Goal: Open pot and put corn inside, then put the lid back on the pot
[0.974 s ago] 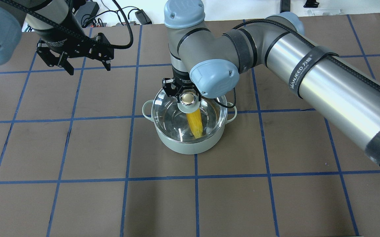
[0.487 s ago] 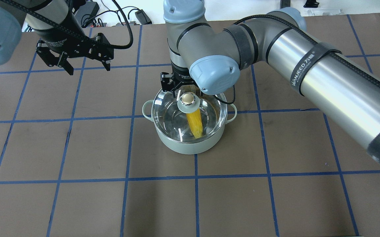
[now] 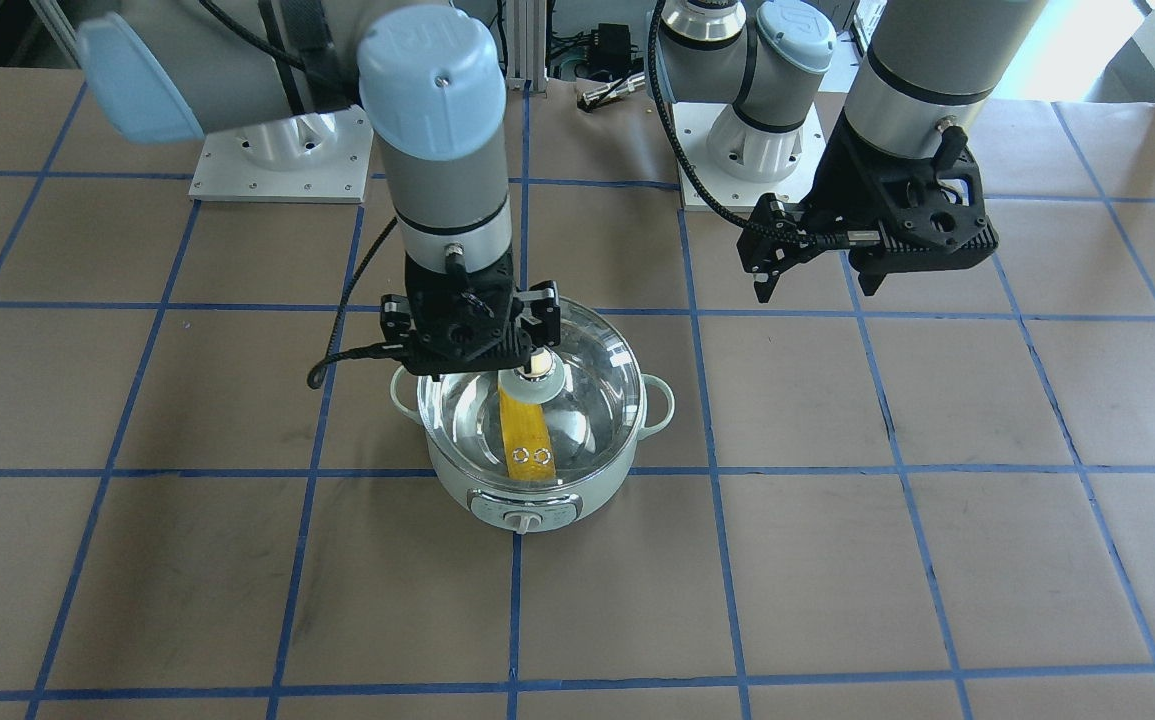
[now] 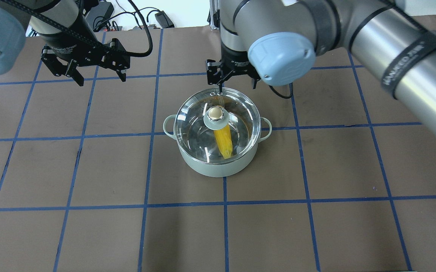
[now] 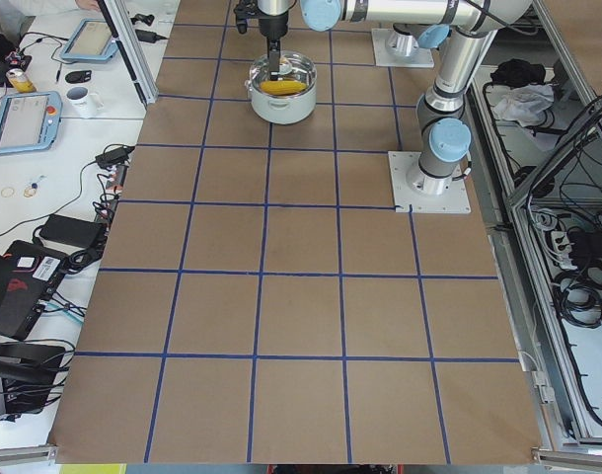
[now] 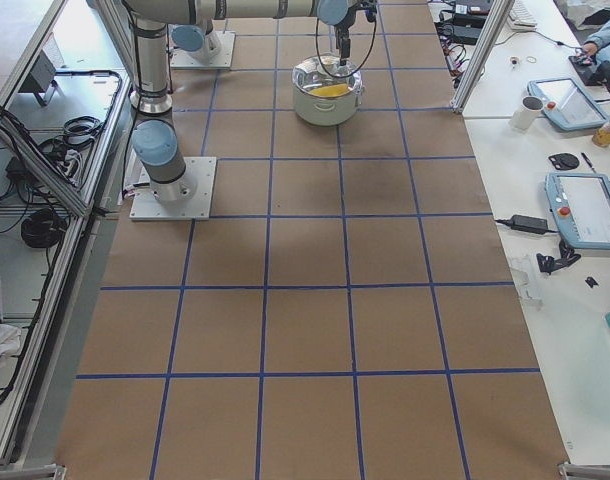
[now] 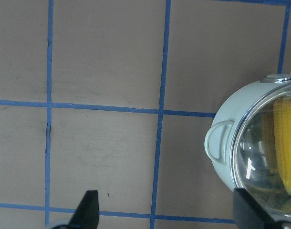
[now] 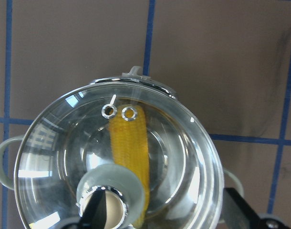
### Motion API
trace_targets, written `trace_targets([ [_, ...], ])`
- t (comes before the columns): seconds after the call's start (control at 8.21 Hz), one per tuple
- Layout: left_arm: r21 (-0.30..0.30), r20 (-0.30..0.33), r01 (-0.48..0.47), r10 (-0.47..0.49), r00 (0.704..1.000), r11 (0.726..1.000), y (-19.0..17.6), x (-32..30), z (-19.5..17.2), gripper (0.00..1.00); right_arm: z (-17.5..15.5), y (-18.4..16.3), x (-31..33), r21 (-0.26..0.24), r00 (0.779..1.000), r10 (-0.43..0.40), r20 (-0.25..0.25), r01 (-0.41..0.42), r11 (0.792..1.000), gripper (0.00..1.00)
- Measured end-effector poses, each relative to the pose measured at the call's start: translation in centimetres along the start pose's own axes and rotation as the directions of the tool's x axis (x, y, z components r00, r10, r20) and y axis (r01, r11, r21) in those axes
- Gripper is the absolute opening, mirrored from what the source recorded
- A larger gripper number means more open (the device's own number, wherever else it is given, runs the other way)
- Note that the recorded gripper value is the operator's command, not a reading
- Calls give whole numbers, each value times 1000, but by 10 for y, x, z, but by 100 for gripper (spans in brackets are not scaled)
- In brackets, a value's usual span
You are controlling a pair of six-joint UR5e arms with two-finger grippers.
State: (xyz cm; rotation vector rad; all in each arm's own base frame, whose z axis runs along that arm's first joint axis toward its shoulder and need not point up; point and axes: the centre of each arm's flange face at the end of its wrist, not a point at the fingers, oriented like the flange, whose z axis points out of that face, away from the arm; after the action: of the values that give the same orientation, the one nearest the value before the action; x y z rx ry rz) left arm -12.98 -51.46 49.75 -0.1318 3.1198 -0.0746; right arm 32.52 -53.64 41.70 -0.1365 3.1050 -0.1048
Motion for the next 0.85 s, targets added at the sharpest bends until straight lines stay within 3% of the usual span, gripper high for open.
trace_targets([
  [0.49, 5, -4, 9, -9, 1000, 1000, -2, 0, 0, 100, -118, 53, 90, 27, 985, -111, -135, 116, 993, 84],
  [0.85, 2, 0, 9, -9, 1000, 1000, -2, -1, 1, 100, -146, 70, 112, 45, 971, -136, -198, 148, 988, 81],
])
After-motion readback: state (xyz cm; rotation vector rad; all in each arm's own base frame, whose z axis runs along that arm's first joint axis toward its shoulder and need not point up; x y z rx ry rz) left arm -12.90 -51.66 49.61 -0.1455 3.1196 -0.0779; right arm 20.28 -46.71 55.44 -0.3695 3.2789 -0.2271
